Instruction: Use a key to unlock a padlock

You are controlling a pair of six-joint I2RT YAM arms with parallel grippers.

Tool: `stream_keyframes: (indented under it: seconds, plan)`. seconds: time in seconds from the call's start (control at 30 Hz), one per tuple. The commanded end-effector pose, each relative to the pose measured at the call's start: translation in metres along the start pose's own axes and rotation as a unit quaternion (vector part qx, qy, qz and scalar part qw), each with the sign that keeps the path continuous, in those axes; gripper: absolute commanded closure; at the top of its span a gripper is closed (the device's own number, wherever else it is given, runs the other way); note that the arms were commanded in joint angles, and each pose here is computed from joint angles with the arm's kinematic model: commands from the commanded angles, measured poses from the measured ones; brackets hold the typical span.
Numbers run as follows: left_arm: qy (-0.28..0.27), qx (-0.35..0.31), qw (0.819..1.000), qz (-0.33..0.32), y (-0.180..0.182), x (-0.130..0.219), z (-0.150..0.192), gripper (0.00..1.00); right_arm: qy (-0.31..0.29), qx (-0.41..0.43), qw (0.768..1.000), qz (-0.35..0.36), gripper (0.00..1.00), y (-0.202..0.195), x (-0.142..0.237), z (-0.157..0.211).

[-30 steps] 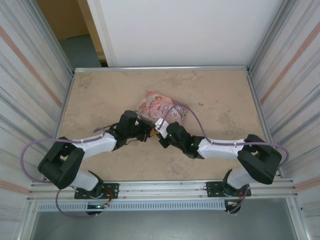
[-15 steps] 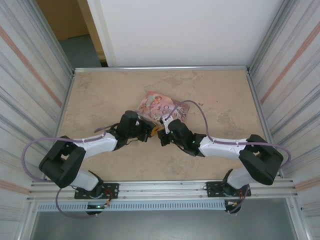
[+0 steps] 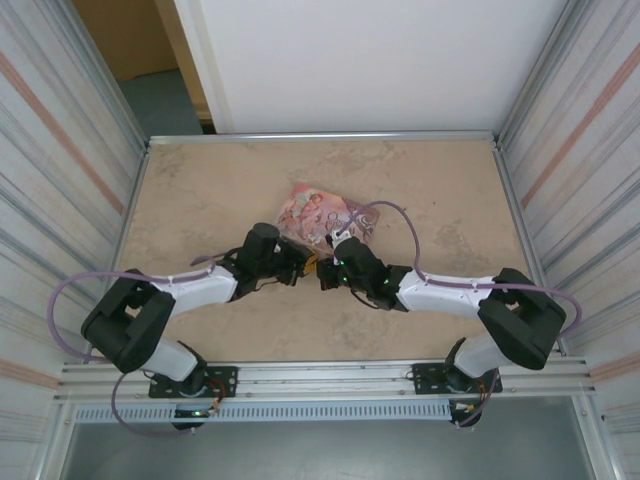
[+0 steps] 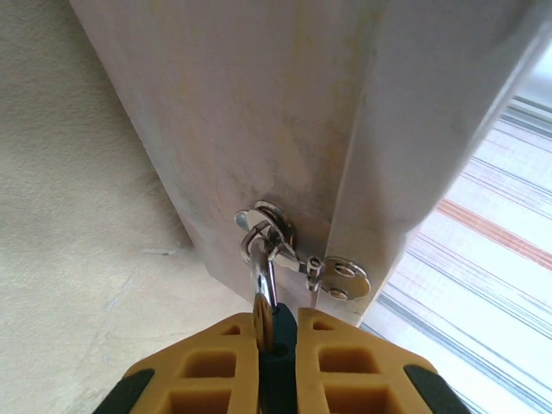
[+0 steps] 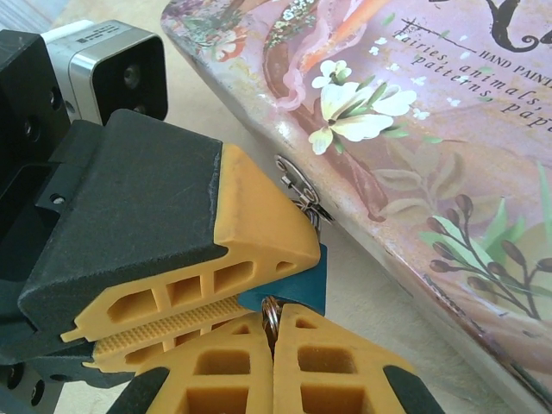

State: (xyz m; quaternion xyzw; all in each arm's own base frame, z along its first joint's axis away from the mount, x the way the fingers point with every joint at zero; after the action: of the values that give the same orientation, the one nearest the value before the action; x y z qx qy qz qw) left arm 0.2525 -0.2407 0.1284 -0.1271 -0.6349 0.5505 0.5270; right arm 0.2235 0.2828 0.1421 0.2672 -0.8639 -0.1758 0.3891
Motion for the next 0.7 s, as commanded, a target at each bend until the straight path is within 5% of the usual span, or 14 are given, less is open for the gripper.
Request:
stream_keyframes:
  seconds: [0.0,0.33,0.67]
  plan:
    - [0.039,-0.027,0.999,0.016,-0.008,-0.006,0.018,1.00,-0.041,-0.053,0.997,0.039,1.00,-0.017,-0.005,-0.015]
    - [0.039,-0.030,0.999,-0.004,0.005,-0.022,0.018,0.99,-0.035,-0.081,0.994,0.071,1.00,-0.035,-0.004,-0.001]
    - [0.014,-0.067,0.997,-0.036,0.011,-0.016,0.009,0.55,-0.026,-0.102,0.991,0.079,1.00,-0.042,-0.003,0.001]
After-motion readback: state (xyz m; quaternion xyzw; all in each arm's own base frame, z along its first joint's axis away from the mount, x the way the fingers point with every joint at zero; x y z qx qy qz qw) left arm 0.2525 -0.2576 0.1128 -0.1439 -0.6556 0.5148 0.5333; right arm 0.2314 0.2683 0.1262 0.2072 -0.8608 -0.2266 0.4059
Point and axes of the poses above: each hand's point on the last joint's axis, 136 mm out from that joint toward the fingers, its own x axis back along the fingers, its own y axis along the line the jaws close on, z = x × y, the point moved 6 cm from there along x, back along the fingers, and after that the axes turned 8 degrees about -x, right-handed, at the moved point
